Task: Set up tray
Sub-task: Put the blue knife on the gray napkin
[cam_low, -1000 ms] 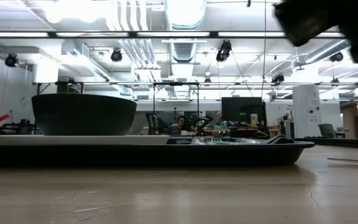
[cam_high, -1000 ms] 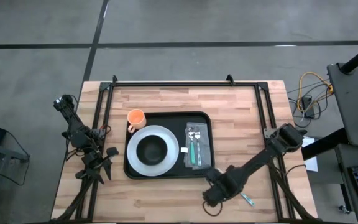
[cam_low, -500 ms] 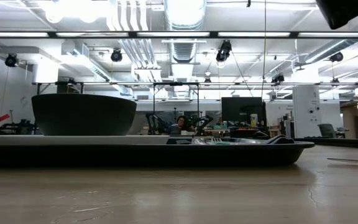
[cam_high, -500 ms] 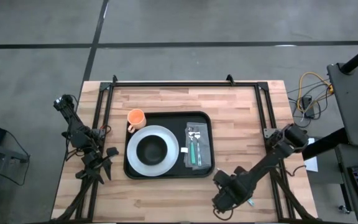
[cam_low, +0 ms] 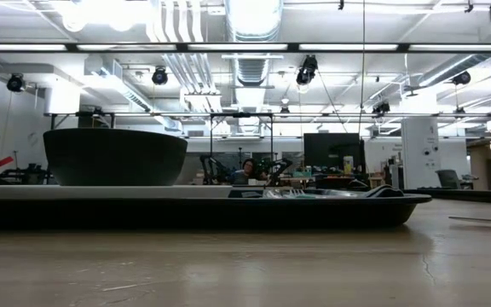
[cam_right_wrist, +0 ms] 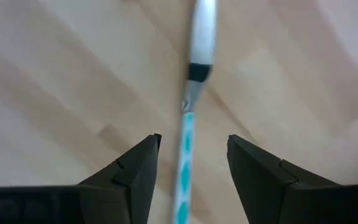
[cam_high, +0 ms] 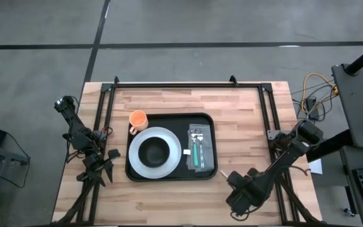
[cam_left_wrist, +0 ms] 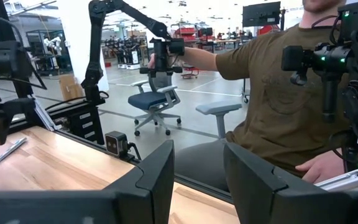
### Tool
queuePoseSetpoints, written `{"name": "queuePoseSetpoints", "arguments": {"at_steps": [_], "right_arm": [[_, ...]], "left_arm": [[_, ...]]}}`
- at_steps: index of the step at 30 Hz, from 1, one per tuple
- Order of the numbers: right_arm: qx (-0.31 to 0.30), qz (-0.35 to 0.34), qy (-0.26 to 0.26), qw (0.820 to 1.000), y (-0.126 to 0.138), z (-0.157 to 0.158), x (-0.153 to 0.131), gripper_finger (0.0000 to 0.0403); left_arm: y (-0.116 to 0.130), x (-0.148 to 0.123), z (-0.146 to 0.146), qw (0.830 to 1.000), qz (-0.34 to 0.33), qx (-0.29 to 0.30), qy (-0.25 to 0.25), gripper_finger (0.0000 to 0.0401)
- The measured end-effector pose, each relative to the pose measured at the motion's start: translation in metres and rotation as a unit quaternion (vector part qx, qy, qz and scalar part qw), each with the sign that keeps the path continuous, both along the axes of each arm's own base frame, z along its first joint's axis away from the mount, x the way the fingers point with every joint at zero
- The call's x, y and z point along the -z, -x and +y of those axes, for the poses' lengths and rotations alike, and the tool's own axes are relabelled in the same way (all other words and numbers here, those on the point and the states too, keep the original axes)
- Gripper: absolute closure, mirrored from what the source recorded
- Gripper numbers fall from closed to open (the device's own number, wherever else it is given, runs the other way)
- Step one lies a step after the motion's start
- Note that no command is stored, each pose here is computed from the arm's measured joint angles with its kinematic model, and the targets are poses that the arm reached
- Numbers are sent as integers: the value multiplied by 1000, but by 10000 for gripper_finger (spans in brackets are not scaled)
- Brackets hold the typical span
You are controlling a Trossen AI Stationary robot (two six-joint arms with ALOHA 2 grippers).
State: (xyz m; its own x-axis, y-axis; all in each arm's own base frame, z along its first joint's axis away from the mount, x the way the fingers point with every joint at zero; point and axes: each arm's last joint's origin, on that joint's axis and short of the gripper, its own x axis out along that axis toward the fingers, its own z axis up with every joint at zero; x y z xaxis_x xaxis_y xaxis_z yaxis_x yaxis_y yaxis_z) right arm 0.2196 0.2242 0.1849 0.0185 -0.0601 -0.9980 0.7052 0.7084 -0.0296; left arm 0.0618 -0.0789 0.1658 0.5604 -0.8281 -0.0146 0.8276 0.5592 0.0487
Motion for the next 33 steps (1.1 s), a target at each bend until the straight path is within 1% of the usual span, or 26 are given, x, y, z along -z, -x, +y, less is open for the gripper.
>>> {"name": "queuePoseSetpoints", "arguments": {"at_steps": [5, 8, 13, 17, 25, 33], "right_arm": [[5, -26, -27, 999, 9, -2, -1, 221], [12, -37, -40, 998, 15, -7, 5, 222], [22, -76, -84, 993, 21, -14, 15, 224], [28, -85, -96, 991, 24, -17, 24, 228], [30, -74, -93, 993, 25, -17, 31, 238], [25, -29, -93, 995, 26, -15, 47, 252]], "left_arm": [[0, 0, 0, 1000, 0, 0, 0, 281], [0, 0, 0, 1000, 0, 0, 0, 281], [0, 0, 0, 1000, 0, 0, 0, 281], [0, 0, 0, 1000, 0, 0, 0, 281], [0, 0, 0, 1000, 0, 0, 0, 281], [0, 0, 0, 1000, 0, 0, 0, 281]]}}
